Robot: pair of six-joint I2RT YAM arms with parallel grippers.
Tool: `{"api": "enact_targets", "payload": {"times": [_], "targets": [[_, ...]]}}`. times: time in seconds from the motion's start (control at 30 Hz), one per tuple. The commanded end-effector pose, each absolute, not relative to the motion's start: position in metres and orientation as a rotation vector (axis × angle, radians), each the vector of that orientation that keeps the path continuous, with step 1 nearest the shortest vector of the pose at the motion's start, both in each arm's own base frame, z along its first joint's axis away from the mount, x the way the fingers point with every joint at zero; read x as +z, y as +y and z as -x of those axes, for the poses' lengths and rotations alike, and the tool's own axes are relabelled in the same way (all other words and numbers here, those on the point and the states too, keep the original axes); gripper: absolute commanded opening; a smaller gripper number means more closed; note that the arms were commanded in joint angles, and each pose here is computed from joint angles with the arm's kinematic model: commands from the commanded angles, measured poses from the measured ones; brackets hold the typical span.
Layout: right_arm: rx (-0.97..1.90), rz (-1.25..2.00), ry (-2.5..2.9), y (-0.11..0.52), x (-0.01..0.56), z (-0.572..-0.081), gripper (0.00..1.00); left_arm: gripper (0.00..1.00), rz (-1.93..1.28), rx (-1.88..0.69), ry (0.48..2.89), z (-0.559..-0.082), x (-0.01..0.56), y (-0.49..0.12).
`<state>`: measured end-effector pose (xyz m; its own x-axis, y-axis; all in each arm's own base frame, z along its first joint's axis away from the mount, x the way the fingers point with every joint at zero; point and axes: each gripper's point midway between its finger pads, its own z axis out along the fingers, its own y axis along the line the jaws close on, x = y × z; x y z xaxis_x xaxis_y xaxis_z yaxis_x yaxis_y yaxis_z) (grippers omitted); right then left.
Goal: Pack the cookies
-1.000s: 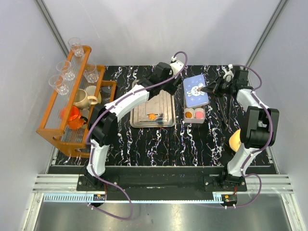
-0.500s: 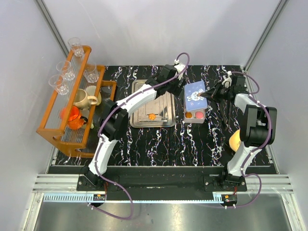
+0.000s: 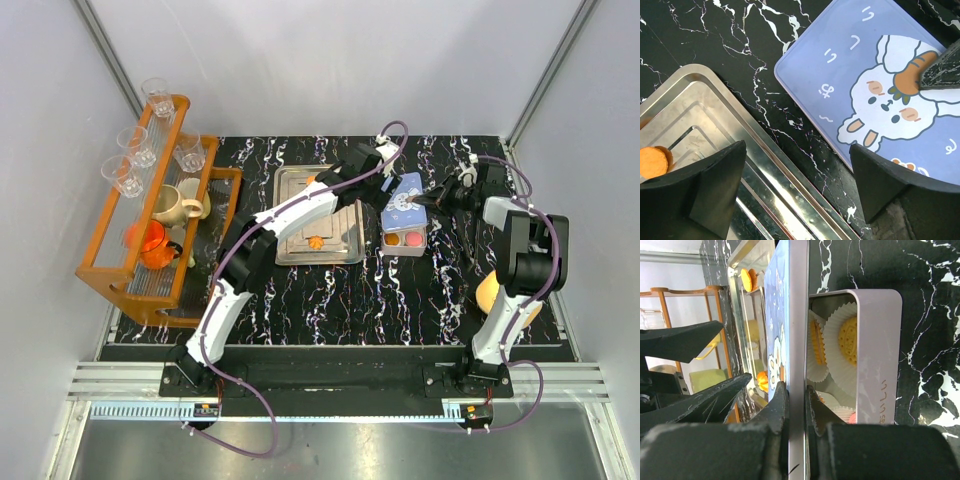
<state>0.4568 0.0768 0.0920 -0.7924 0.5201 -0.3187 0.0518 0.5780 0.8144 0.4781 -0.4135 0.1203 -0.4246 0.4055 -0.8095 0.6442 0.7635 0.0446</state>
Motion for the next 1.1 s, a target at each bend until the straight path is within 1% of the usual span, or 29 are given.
{"api": "enact_targets", "payload": {"times": [0.0, 0.4, 0.63, 0.77, 0.9, 1.07], "targets": [[1.212, -0.433, 2.222, 0.08, 0.102, -0.462, 0.02, 0.88, -0.736, -0.378, 2.014, -0.49, 0.146, -0.421], [1.23, -0.569, 2.231, 0.058, 0.079, -0.459, 0.04, 0.88, -0.763, -0.375, 2.017, -0.486, 0.138, -0.427], [1.259, -0.601, 2.235, 0.053, 0.073, -0.455, 0.07, 0.88, -0.773, -0.366, 2.009, -0.485, 0.138, -0.429], [1.278, -0.611, 2.24, 0.053, 0.07, -0.453, 0.13, 0.88, -0.781, -0.363, 2.01, -0.483, 0.137, -0.43], [1.292, -0.628, 2.249, 0.052, 0.065, -0.45, 0.21, 0.88, -0.784, -0.356, 2.013, -0.483, 0.134, -0.429], [1.294, -0.632, 2.259, 0.051, 0.061, -0.448, 0.28, 0.88, -0.785, -0.353, 2.015, -0.482, 0.134, -0.428]]}}
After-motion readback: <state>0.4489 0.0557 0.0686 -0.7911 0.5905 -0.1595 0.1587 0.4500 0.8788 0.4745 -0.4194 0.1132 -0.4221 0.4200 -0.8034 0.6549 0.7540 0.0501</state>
